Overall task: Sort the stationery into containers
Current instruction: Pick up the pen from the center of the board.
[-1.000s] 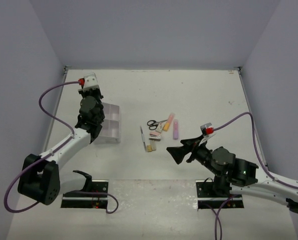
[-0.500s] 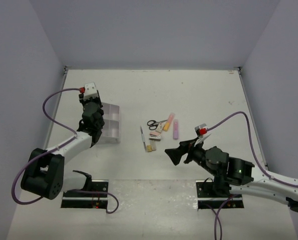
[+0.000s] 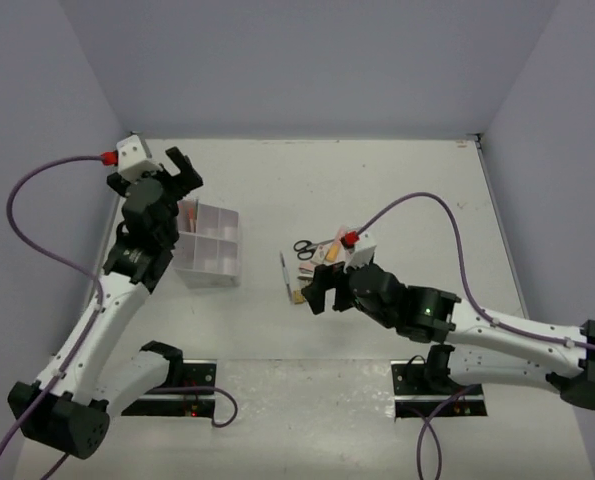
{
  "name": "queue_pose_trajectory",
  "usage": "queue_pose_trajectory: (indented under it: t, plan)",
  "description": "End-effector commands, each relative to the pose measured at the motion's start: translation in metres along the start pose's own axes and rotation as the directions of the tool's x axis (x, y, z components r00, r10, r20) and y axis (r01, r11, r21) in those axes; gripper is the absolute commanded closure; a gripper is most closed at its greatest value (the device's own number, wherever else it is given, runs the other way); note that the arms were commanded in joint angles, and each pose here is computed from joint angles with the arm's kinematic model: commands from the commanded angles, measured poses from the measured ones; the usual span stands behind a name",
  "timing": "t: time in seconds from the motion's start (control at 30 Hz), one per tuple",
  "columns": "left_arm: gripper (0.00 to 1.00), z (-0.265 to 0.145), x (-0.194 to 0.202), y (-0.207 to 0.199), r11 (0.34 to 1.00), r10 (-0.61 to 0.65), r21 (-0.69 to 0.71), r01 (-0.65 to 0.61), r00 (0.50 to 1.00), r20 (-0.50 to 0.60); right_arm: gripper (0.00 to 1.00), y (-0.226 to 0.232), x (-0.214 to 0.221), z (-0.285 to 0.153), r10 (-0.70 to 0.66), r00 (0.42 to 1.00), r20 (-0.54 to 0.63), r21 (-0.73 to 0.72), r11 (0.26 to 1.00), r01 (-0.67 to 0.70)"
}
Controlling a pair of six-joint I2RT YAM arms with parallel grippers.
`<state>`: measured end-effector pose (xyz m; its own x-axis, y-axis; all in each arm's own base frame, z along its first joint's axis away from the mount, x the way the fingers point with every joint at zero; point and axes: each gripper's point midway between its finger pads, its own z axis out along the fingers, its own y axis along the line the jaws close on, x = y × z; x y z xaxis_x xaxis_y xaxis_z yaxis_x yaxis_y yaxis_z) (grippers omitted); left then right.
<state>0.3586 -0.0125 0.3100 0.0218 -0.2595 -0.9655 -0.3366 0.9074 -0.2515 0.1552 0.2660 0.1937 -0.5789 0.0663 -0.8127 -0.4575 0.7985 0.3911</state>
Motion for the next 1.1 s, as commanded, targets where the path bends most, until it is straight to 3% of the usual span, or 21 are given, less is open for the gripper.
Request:
queue_pose_trajectory:
  t: [0.0,0.1,0.23,0.43,0.57,1.07]
  plan:
    - [0.00,-0.066,0.017,-0.020,0.962,0.041,0.271,0.030,0.967,-0.251,0.01,0.006,-0.012,0.022,0.105,0.992,-0.070,0.112,0.989,-0.097]
    - [0.00,-0.095,0.034,-0.005,0.944,0.087,0.329,0.010,0.957,-0.277,0.10,0.002,-0.006,0.042,0.120,0.982,-0.144,0.206,0.975,-0.089]
    - [0.00,-0.121,0.034,0.028,0.953,0.077,0.303,-0.008,0.973,-0.216,0.36,0.002,-0.011,0.068,0.138,0.970,-0.201,0.279,0.957,-0.078]
    - [0.00,-0.139,0.031,0.051,0.957,-0.021,0.284,0.051,0.994,-0.107,0.52,-0.005,0.006,0.112,0.103,0.944,-0.313,0.393,0.919,0.030]
    - [0.00,-0.147,0.020,0.056,0.953,-0.068,0.291,0.082,0.996,-0.058,0.55,-0.009,0.010,0.134,0.105,0.928,-0.359,0.423,0.904,0.062]
    - [0.00,-0.148,0.025,0.046,0.937,-0.048,0.342,0.070,0.996,-0.075,0.59,-0.036,0.071,0.193,0.144,0.813,-0.565,0.420,0.898,0.133]
